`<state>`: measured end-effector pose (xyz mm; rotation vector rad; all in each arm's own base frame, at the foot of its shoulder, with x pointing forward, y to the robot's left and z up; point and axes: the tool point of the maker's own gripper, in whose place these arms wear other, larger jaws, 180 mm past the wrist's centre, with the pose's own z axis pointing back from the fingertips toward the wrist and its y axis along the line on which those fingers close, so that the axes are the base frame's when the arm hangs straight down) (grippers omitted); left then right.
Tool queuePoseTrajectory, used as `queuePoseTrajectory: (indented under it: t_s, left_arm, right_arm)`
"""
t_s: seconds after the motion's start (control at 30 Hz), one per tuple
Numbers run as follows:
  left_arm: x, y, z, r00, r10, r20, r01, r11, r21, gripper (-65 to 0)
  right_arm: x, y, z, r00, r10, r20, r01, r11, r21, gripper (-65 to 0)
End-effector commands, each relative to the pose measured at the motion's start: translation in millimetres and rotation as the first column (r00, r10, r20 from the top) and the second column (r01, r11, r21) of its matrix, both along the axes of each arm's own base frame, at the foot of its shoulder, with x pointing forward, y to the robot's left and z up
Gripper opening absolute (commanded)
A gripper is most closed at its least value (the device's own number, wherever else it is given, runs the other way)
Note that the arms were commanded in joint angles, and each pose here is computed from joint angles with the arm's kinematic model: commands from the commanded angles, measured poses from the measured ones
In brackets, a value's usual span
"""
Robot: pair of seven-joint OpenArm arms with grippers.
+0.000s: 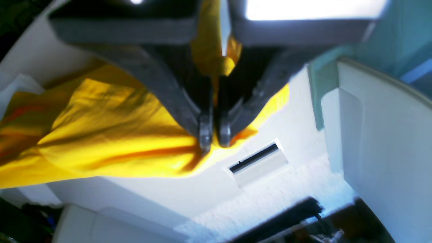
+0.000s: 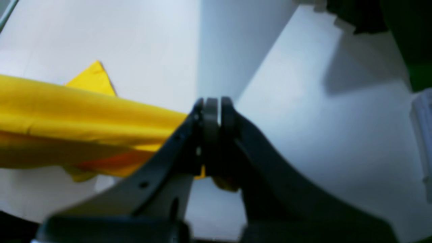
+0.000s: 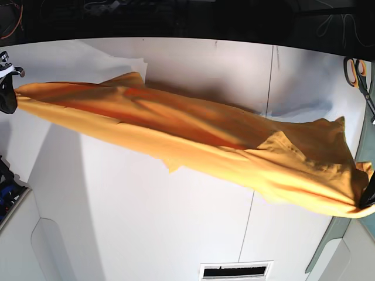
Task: Layout the t-shirt on the table in an organized manner, then fold the t-shirt properly
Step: 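Stretch the shirt between both grippers and swing it across the table, then lay the shirt down and open the right gripper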
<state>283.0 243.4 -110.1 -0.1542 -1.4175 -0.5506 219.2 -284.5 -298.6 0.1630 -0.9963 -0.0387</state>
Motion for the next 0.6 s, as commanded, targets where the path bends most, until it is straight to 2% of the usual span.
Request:
queuePoseTrajectory:
  t_s: [0.0, 0.13, 0.37, 0.57]
  left_arm:
    - [5, -1, 19, 0.997, -0.008, 0.074, 0.007, 1.0, 0.006, -65.0]
    - [34, -16, 16, 0.995, -0.049, 0.088, 0.048, 0.999, 0.011, -65.0]
    - [111, -63, -12, 0.987, -0.151, 0.048, 0.153, 0.987, -0.042, -65.0]
    - [166, -93, -9, 0.983, -0.178, 0.043, 0.182, 0.976, -0.117, -65.0]
  right_arm:
    - [12, -7, 19, 0.997, -0.005, 0.072, 0.007, 1.0, -0.03, -65.0]
    - [29, -19, 20, 0.995, -0.037, 0.088, 0.042, 0.997, -0.061, -65.0]
    - [53, -43, -6, 0.99, -0.125, 0.071, 0.122, 0.991, 0.052, -65.0]
    - [62, -61, -25, 0.984, -0.175, 0.037, 0.172, 0.983, 0.058, -65.0]
